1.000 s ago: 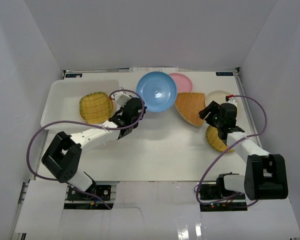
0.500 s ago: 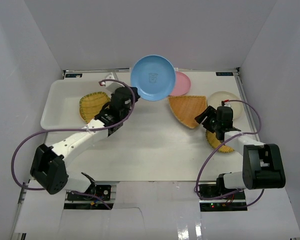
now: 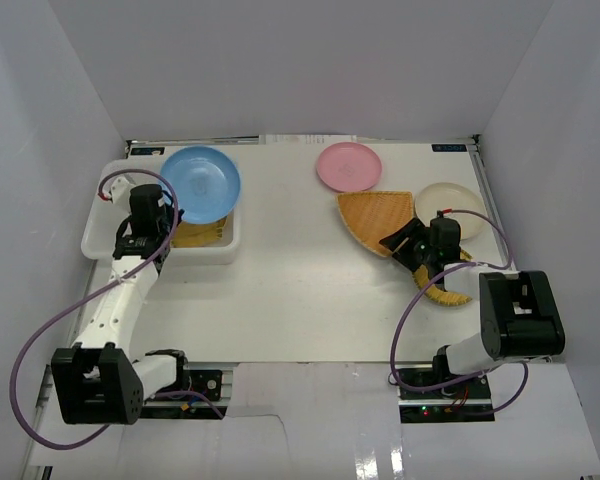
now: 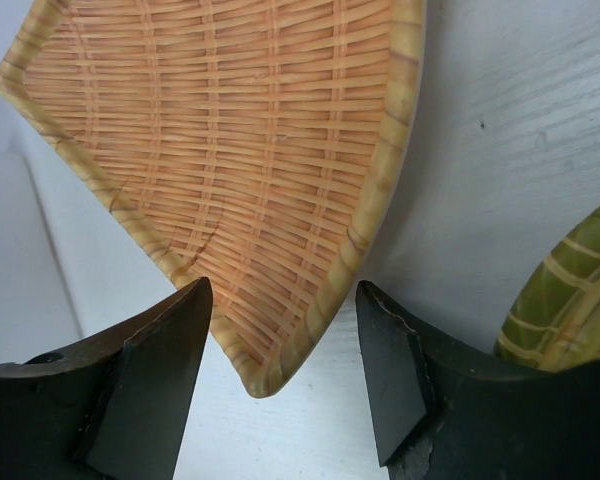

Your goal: Place the plates into the plastic bin on the countertop

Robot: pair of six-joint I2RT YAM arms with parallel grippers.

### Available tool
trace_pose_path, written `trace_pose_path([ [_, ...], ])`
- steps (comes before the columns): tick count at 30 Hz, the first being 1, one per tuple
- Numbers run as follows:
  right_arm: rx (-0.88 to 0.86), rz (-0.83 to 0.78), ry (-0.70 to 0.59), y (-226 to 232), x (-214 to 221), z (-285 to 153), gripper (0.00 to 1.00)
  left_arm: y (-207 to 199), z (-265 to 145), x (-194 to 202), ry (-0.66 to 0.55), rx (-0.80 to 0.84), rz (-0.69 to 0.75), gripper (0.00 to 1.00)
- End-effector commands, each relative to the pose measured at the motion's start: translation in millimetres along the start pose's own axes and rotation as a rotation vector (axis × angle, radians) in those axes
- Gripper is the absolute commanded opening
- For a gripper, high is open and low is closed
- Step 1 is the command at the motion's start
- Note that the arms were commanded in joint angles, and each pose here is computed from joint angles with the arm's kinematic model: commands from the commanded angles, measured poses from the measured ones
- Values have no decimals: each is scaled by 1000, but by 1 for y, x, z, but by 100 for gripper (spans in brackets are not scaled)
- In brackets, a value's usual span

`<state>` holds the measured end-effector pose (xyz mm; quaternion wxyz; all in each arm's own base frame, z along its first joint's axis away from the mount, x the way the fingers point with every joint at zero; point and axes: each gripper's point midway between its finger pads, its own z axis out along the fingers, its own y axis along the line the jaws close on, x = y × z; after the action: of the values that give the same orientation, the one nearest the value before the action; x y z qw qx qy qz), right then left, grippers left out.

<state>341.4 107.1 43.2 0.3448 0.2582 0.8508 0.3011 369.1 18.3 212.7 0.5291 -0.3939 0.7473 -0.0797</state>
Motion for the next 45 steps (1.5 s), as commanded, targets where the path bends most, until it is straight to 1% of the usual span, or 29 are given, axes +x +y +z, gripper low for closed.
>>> trace_pose_path([
  [1, -89, 39, 10, 19, 4, 0, 66, 45, 13, 19, 92, -105, 3, 0],
  [6, -93, 51, 35, 19, 16, 1, 65, 71, 27, 35, 133, -189, 8, 0],
  [8, -92, 70, 34, 16, 18, 2, 61, 77, 28, 37, 132, -214, 8, 0],
  [9, -93, 87, 32, 15, 19, 3, 53, 78, 27, 38, 133, -218, 7, 6],
  [10, -96, 93, 30, 15, 20, 4, 49, 79, 27, 38, 135, -217, 9, 13],
  [11, -99, 98, 21, 16, 18, 3, 41, 80, 25, 38, 131, -217, 13, 29],
  [13, -110, 103, 5, 19, 16, 2, 34, 81, 24, 37, 126, -217, 20, 51],
  [14, -115, 98, -13, 22, 12, -1, 24, 78, 22, 33, 117, -205, 26, 70],
  [17, -133, 79, -35, 30, 10, -8, 9, 69, 17, 29, 116, -162, 31, 92],
  [18, -140, 71, -40, 33, 10, -10, 8, 61, 14, 23, 104, -128, 25, 94],
  [21, -170, 31, -58, 49, 11, -22, 8, 31, 3, 4, 71, -12, 5, 98],
  [25, -219, -33, -129, 73, 8, -43, 8, -13, -16, -17, 56, 175, 4, 98],
  [28, -342, -100, -221, 120, -5, -73, 8, -60, -42, -23, 94, 418, 46, 98],
  [29, -369, -141, -218, 134, 0, -79, 8, -78, -56, -20, 131, 528, 67, 98],
  [30, -393, -165, -231, 146, -2, -84, 8, -89, -65, -21, 144, 593, 89, 98],
  [31, -450, -198, -245, 176, -6, -95, 8, -101, -78, -25, 148, 661, 106, 98],
  [33, -485, -253, -241, 200, -7, -101, 8, -121, -105, -23, 188, 814, 146, 98],
  [34, -511, -279, -202, 215, 5, -98, 8, -126, -116, -24, 184, 861, 159, 98],
  [35, -574, -306, -223, 248, -2, -108, 8, -134, -137, -32, 144, 928, 179, 98],
  [36, -601, -324, -209, 264, 1, -109, 8, -138, -151, -35, 135, 975, 194, 98],
  [37, -608, -348, -141, 277, 22, -94, 8, -142, -164, -38, 124, 1009, 206, 98],
  [38, -629, -359, -122, 291, 29, -89, 8, -150, -182, -44, 107, 1060, 225, 98],
  [39, -695, -365, -137, 326, 24, -98, 8, -156, -193, -46, 112, 1101, 238, 98],
  [40, -721, -376, -113, 342, 33, -95, 8, -163, -207, -43, 139, 1156, 254, 98],
  [41, -713, -398, -42, 350, 61, -73, 8, -172, -220, -40, 159, 1211, 259, 98],
  [42, -780, -400, -58, 386, 57, -83, 8, -184, -243, -45, 152, 1279, 279, 98],
  [43, -754, -419, 14, 388, 87, -55, 8, -189, -255, -43, 160, 1313, 294, 98],
  [44, -760, -426, 40, 399, 99, -47, 8, -193, -263, -47, 148, 1322, 306, 98],
  [45, -817, -423, 23, 433, 95, -56, 8, -201, -280, -62, 99, 1346, 325, 98],
])
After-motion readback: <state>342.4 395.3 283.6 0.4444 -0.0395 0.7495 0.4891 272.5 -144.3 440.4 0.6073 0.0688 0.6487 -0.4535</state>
